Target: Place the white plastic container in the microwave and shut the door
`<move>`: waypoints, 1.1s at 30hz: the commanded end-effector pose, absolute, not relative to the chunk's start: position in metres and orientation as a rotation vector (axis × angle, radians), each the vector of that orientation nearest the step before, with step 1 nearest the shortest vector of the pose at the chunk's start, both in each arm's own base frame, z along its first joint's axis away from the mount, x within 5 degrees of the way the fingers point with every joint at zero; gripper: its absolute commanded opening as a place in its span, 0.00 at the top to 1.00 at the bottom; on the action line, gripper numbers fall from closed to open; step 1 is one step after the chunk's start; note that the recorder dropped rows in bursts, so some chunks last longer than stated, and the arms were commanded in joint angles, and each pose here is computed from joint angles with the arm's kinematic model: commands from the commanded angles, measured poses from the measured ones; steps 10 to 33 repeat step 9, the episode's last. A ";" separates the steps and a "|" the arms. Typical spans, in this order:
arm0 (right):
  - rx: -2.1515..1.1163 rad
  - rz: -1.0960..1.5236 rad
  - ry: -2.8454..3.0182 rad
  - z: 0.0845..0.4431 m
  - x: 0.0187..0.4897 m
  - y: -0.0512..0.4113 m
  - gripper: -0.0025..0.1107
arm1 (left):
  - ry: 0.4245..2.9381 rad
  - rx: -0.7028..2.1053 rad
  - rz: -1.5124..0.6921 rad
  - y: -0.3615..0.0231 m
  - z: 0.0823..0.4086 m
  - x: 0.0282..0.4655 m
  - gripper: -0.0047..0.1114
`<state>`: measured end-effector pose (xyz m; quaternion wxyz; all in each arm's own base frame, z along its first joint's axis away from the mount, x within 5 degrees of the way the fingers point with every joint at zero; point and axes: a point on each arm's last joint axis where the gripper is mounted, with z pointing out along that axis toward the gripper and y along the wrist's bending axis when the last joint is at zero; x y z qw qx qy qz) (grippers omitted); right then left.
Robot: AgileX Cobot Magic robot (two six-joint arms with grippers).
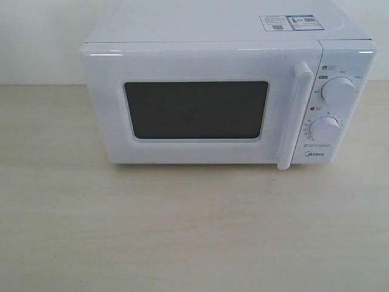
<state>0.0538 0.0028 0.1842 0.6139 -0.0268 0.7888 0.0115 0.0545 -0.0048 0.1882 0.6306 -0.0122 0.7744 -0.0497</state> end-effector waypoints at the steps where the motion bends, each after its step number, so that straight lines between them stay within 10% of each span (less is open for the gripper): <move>1: -0.059 0.021 1.809 0.184 0.054 0.002 0.98 | 1.777 -0.028 -0.111 -0.005 0.187 0.054 0.92; 33: -0.060 0.020 1.809 0.184 0.054 0.002 0.98 | 1.777 -0.027 -0.110 -0.005 0.187 0.054 0.92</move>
